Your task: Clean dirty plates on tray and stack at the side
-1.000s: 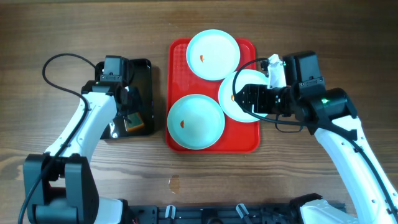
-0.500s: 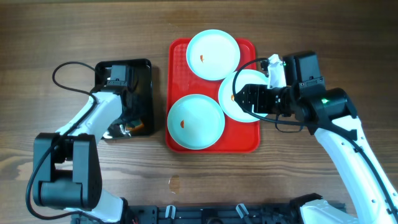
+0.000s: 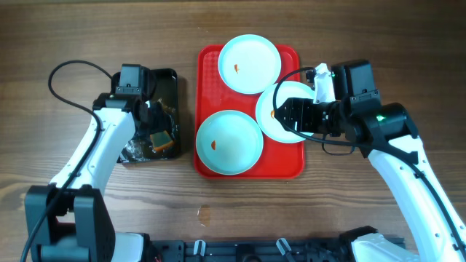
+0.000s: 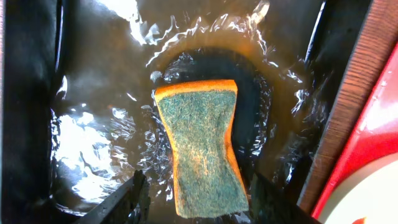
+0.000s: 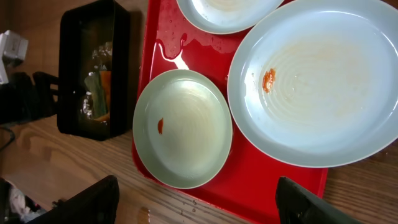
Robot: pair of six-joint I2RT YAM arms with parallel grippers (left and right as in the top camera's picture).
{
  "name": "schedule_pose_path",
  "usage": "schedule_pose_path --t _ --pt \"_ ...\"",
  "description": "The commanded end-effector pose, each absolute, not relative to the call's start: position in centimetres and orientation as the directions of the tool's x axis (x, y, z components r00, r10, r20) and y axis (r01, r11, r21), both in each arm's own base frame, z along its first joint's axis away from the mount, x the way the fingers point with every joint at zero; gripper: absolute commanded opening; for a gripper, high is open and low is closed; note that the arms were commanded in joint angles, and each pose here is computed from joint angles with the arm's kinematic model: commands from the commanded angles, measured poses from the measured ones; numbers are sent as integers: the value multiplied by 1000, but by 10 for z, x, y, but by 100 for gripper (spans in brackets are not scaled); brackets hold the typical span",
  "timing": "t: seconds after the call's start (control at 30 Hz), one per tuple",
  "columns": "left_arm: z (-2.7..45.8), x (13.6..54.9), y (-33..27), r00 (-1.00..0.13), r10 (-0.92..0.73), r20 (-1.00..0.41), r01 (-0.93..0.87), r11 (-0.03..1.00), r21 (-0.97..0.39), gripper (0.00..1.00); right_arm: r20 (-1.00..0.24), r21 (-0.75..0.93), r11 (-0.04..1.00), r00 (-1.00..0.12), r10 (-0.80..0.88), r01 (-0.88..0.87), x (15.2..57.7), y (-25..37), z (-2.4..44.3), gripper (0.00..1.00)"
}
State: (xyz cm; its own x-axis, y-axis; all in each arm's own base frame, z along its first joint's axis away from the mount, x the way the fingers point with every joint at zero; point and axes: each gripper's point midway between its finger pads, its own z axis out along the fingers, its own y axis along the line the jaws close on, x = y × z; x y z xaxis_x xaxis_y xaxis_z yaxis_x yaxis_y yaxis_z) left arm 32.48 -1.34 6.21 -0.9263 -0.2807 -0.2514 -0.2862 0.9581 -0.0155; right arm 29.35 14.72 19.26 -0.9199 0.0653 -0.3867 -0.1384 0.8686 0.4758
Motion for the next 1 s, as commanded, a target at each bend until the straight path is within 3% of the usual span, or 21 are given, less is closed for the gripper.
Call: schedule_pose_path --t 0.0,0.13,0.2,0.27,0.33,0.37,0.57,0.77,0.97 --pt "37 319 -14 -934 -282 -218 -288 958 -8 50 -397 469 873 -915 70 -136 297 148 197 81" --pt "21 318 -14 -934 -287 -212 -292 956 -7 41 -397 469 873 -915 70 -136 297 148 197 81" --pt "15 316 -14 -932 -304 -198 -309 951 -5 32 -397 469 873 -915 71 -136 297 148 197 81" --pt "9 314 -15 -935 -304 -184 -308 951 -7 31 -397 469 873 -915 70 -136 297 148 197 81" --pt "5 312 -15 -937 -304 -173 -308 951 -2 17 -398 468 873 -915 68 -138 297 148 197 81" --pt "5 312 -15 -937 -303 -173 -307 952 -2 4 -398 466 874 -915 68 -138 297 147 196 81" --pt "38 320 -17 -942 -271 -200 -274 962 -16 4 -366 440 888 -930 41 -134 294 144 185 81" --pt "110 334 -26 -922 -233 -308 -222 972 -73 4 -252 429 899 -967 28 -86 287 144 157 55" --pt "149 329 -55 -901 -188 -390 -133 978 -163 4 -169 414 903 -985 -47 -114 277 164 119 54"
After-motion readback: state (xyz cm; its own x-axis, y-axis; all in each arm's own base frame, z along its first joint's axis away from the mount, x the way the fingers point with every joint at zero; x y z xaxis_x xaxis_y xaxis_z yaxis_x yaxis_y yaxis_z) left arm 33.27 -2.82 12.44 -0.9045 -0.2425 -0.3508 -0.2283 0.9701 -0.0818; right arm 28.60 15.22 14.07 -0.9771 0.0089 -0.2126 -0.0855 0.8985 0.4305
